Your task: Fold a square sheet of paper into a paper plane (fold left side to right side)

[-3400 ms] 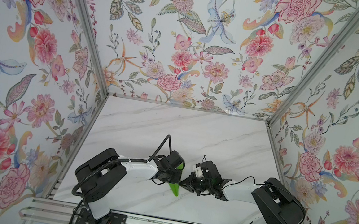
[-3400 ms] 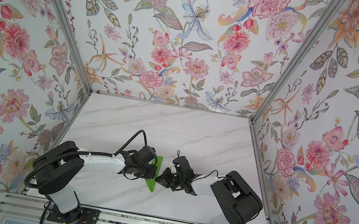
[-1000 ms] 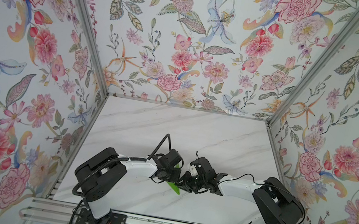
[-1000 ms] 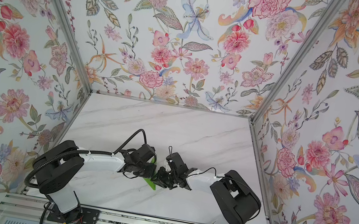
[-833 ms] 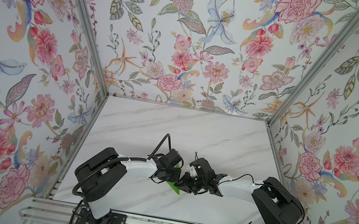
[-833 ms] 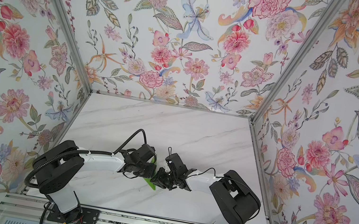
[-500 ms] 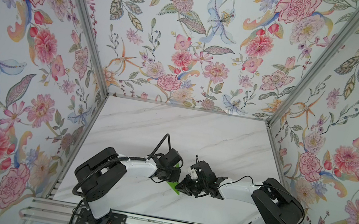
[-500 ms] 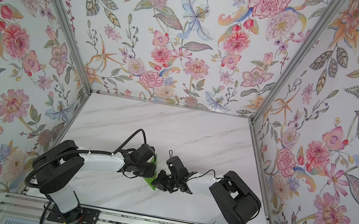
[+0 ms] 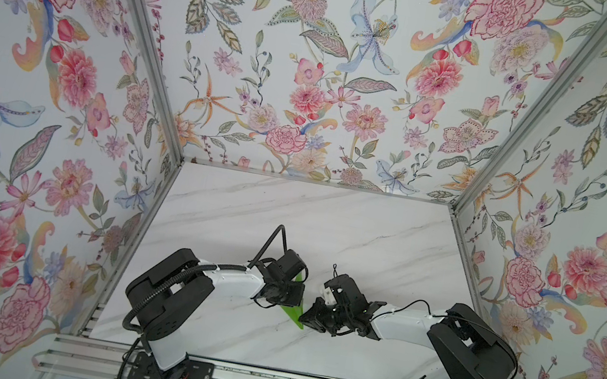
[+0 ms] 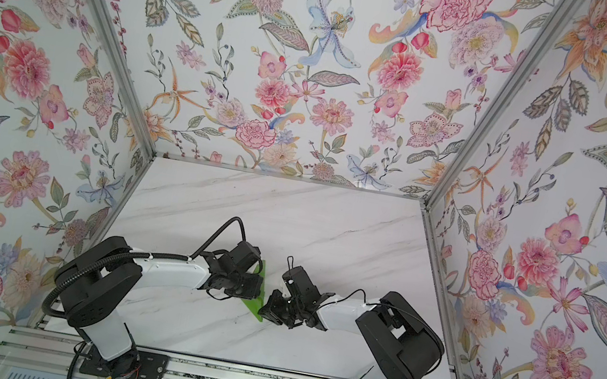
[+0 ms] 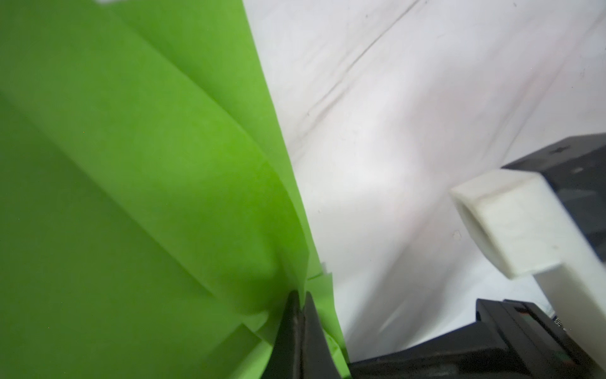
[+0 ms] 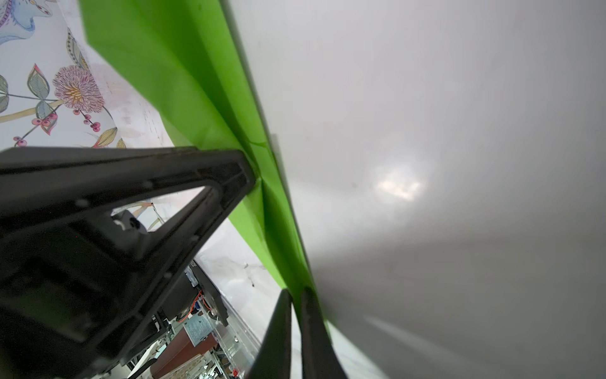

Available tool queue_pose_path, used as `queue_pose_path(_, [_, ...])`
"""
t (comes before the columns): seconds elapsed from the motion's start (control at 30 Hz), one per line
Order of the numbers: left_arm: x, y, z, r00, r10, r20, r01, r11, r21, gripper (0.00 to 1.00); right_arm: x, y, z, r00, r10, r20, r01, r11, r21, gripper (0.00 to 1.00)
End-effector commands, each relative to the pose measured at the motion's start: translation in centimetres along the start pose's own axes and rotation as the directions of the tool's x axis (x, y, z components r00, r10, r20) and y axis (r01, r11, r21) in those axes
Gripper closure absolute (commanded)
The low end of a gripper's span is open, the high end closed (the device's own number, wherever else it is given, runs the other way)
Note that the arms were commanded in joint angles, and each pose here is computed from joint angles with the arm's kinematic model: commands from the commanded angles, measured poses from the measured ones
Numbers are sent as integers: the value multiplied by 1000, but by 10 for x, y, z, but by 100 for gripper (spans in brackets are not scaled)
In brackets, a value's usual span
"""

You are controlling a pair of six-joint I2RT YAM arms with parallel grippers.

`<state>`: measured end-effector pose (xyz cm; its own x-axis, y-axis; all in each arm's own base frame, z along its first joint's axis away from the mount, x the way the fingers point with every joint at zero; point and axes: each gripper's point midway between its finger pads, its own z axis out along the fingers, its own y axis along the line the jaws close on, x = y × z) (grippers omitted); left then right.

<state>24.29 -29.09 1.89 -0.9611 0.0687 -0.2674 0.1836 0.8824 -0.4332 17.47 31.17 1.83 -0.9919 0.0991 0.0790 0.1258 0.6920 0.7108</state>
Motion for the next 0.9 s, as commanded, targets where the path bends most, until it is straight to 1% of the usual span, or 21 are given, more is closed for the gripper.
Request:
queue_pose_path(0.0, [1,19,2,1000,-18,-12,17,998,-66,100,14,-34,4,999,44,-29,-41,994,103,96])
queue_pose_path(0.1, [-2,17,1,1000,-15,-5,14,998,-66,100,15,-37,6,998,49,-32,-45,993,105,100])
queue_pose_path(0.3, [-10,16,-4,1000,-1,22,3,997,-75,99,18,-42,10,997,55,-50,-49,992,114,100])
queue_pose_path(0.37, [-13,15,-5,1000,6,29,-4,997,-74,97,19,-42,11,997,54,-54,-47,992,113,100])
queue_pose_path(0.47, [-16,13,-5,1000,14,27,-12,997,-72,89,19,-43,12,997,55,-59,-48,992,116,100])
queue_pose_path(0.57, [-18,10,-6,999,25,30,-23,998,-66,83,20,-43,13,997,56,-62,-48,992,117,100])
queue_pose_path(0.6, [-19,9,-6,999,29,31,-27,998,-65,83,20,-44,13,996,55,-64,-47,992,120,100])
queue_pose_path(0.67, [-22,8,-6,999,35,33,-32,997,-66,84,20,-44,14,996,56,-65,-48,991,122,100])
queue_pose_path(0.77, [-24,8,-4,999,38,26,-36,997,-71,93,21,-45,14,996,55,-69,-46,991,124,100])
queue_pose_path(0.87, [-22,12,0,999,34,13,-32,996,-83,100,21,-44,14,996,53,-67,-44,991,123,100])
